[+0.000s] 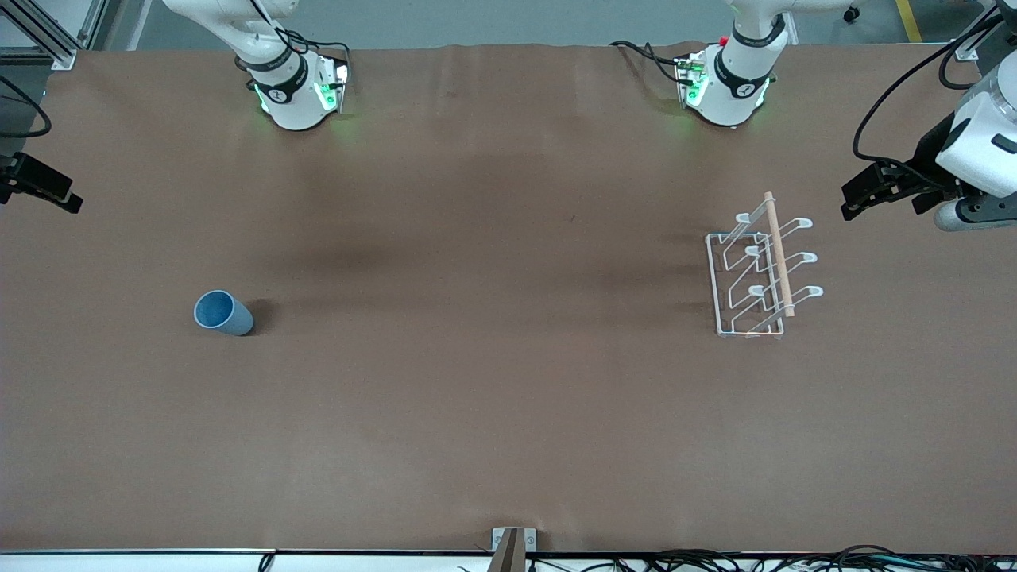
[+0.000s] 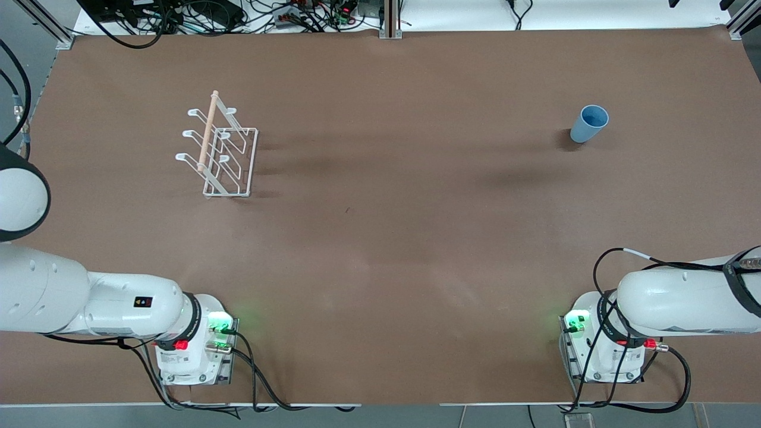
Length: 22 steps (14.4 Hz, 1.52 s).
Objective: Hang cup on cup holder
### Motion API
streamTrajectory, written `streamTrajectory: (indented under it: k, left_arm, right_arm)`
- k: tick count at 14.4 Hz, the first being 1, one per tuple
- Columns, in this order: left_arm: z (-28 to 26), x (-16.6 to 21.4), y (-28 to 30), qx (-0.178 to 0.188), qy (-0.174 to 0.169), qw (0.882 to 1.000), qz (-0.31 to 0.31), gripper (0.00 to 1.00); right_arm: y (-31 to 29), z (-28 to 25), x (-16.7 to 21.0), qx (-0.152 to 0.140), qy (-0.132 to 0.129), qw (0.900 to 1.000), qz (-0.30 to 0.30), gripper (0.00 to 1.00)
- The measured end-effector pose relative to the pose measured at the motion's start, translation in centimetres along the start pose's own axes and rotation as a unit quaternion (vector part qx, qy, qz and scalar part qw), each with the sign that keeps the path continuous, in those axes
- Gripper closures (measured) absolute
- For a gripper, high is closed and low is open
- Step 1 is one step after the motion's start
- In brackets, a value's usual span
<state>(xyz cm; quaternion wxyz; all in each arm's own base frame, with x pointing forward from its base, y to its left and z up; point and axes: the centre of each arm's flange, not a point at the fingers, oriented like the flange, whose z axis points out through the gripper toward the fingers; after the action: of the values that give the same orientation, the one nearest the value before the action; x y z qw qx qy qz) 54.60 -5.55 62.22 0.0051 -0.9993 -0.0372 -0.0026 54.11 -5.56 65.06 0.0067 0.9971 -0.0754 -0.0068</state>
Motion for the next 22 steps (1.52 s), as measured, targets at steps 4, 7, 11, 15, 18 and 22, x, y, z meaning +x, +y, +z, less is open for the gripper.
streamTrajectory:
  k: [4,7,11,15,18,22]
  left_arm:
    - [0.2,0.3,0.0,-0.001,0.003,1.000,0.000,0.00]
    - [0.2,0.4,0.1,-0.001,0.006,1.000,0.000,0.00]
    - [0.1,0.4,0.1,-0.002,0.008,1.000,0.000,0.00]
    - [0.0,0.6,0.1,-0.003,0.016,1.000,0.000,0.00]
    - [0.0,0.6,0.1,-0.003,0.018,1.000,0.000,0.00]
    - [-0.4,0.7,0.1,-0.004,0.023,1.000,0.000,0.00]
  right_arm:
    - [0.0,0.0,0.0,0.000,-0.002,1.000,0.000,0.00]
    - [0.1,0.0,0.0,0.000,-0.002,1.000,0.001,0.00]
    - [0.2,0.3,0.0,0.000,-0.004,1.000,0.002,0.00]
    - [0.1,3.6,0.9,-0.001,-0.018,1.000,0.002,0.00]
    - [0.2,7.9,1.7,-0.001,-0.021,1.000,-0.007,0.00]
    - [1.8,16.3,2.6,0.000,-0.006,1.000,-0.028,0.00]
